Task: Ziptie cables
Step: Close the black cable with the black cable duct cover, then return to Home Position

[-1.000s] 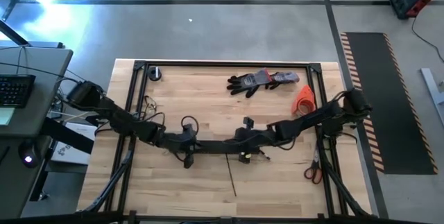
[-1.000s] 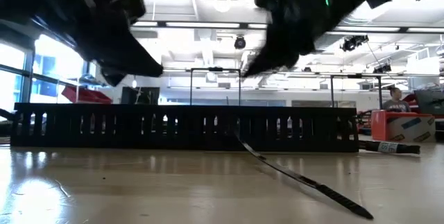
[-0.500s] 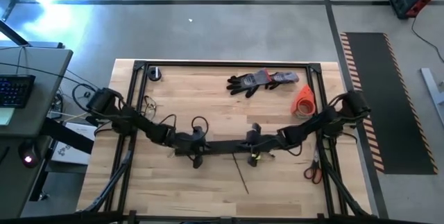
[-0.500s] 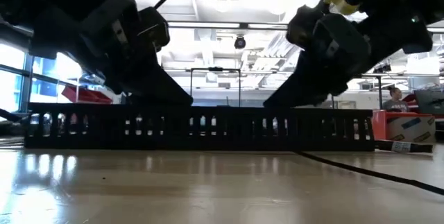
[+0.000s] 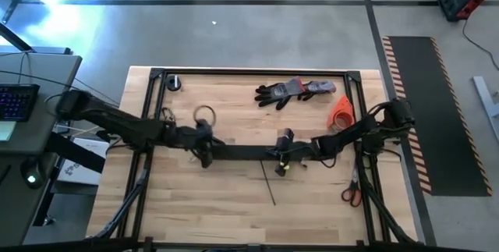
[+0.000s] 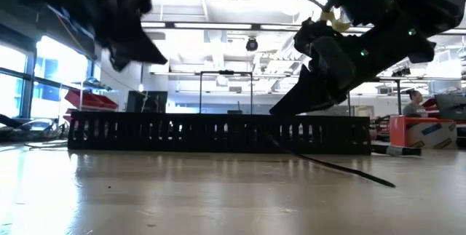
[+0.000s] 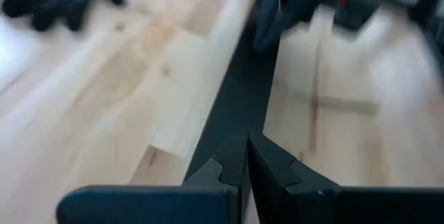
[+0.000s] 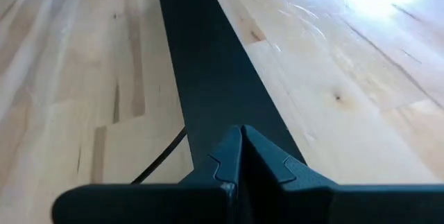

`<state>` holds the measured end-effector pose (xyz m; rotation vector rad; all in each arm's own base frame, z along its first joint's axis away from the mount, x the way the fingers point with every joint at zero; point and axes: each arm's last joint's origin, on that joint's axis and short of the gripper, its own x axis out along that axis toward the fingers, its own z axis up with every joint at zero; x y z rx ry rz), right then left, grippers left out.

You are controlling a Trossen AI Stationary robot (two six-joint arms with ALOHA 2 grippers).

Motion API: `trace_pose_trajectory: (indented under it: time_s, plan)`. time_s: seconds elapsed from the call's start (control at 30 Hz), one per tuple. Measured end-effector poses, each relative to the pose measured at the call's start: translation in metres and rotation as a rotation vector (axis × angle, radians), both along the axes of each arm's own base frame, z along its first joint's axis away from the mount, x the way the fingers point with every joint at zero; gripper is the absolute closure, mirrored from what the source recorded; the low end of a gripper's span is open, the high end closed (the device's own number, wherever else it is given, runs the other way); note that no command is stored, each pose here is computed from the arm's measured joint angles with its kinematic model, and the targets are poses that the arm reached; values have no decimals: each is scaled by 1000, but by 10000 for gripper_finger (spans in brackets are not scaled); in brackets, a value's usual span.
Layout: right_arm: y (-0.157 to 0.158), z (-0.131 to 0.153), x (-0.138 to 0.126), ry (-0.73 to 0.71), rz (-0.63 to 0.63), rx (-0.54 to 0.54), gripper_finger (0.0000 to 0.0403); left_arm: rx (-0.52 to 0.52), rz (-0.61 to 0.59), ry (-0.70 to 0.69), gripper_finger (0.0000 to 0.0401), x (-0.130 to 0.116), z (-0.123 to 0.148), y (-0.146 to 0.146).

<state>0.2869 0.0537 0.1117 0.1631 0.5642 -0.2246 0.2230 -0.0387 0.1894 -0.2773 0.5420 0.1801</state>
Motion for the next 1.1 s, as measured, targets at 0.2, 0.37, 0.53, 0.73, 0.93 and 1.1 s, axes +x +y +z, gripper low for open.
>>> trace_pose_trajectory:
  time_s: [0.2,0.37,0.53,0.73,0.93,1.1]
  plan:
    - [-4,45,-8,-101,142,-13,403,-84,79,-181,401,-32,43,10]
    - [-9,89,-42,-81,233,-81,403,-34,129,-272,401,-69,67,19]
    - [-18,105,-86,-261,261,-82,403,-14,181,-316,401,-95,72,26]
    - [-27,75,-135,-515,233,33,403,-52,204,-382,401,-111,47,29]
    - [-32,52,-155,-556,191,94,403,-50,209,-456,401,-126,22,33]
    - [-32,51,-155,-550,220,103,403,-32,248,-492,401,-139,5,38]
